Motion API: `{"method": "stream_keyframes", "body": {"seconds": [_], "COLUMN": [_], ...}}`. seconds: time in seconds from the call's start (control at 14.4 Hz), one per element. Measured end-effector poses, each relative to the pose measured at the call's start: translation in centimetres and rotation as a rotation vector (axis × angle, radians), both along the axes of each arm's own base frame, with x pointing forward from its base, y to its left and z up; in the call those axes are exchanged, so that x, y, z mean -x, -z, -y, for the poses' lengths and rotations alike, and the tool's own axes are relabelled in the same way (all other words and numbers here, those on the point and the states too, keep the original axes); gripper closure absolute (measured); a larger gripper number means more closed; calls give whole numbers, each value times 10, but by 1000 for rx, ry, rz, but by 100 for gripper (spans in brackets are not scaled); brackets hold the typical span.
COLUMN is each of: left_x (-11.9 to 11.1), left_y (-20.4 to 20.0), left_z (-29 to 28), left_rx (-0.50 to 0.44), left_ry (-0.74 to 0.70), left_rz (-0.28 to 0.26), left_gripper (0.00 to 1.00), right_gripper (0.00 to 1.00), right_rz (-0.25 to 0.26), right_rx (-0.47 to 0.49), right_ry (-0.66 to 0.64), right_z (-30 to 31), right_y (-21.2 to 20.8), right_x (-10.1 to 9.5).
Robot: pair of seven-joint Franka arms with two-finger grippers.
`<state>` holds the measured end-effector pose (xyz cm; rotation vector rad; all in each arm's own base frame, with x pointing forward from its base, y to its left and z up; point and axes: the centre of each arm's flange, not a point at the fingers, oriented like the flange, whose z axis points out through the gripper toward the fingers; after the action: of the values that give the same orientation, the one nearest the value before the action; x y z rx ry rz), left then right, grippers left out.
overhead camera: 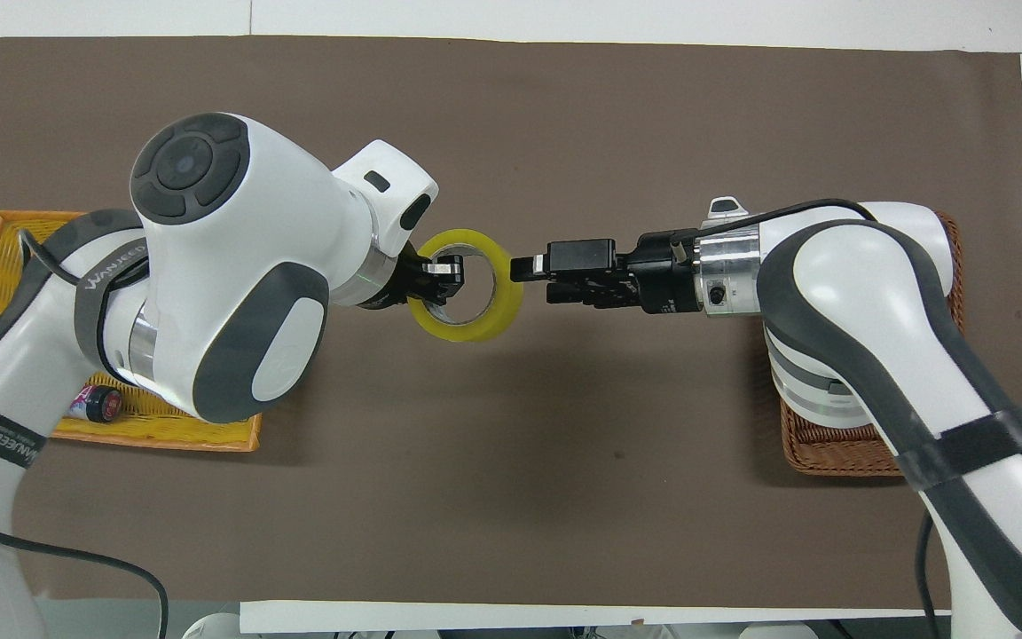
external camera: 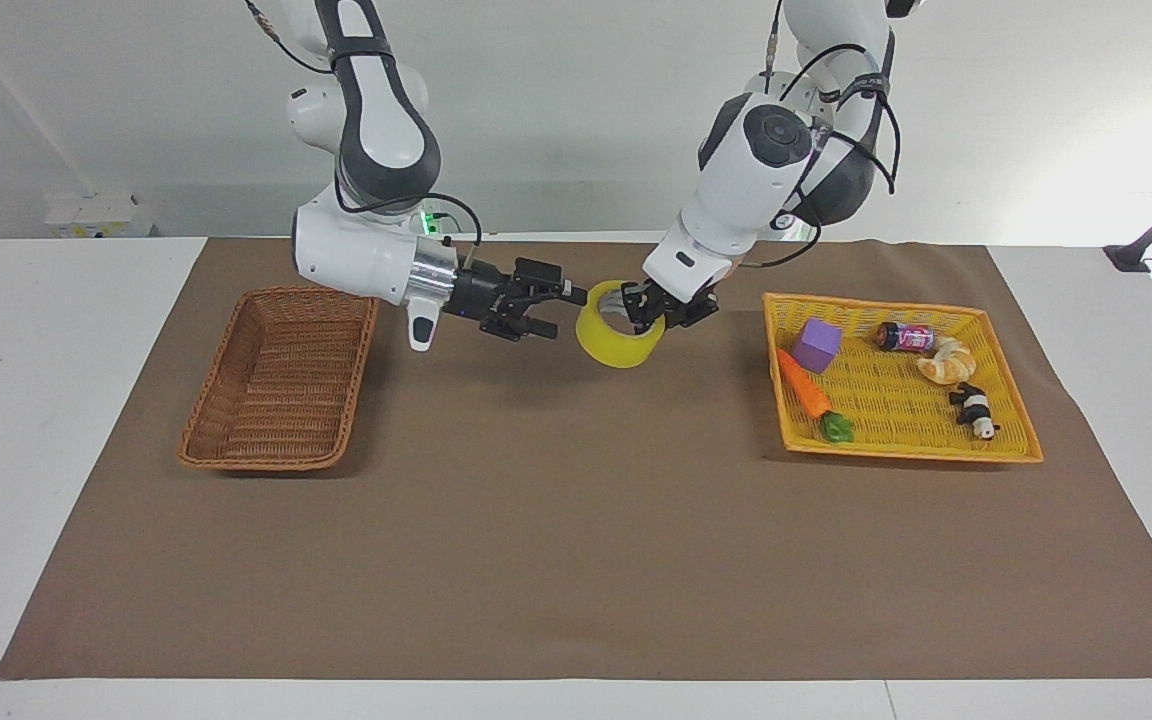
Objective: Move tape to another basket
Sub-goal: 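Move the right gripper to the tape rim beside the left gripper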
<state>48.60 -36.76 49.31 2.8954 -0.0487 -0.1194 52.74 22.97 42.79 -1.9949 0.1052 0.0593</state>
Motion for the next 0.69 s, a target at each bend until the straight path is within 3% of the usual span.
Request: {"method": "stream_keyframes", "body": {"seconds": [0.35, 0.69], "left_x": [0, 0], "left_y": [0, 0], "left_z": [0, 0], "left_rx": [0, -1], "left_ry": [1, 0], "left_rz": [0, -1], "left_gripper": [78, 78], "right_gripper": [0, 0], "right_rz": [35, 33], "right_rx": [17, 26], "right_ry": [9, 10], "right_z": [-11, -17], "right_y": [2, 7], "right_x": [2, 3]}}
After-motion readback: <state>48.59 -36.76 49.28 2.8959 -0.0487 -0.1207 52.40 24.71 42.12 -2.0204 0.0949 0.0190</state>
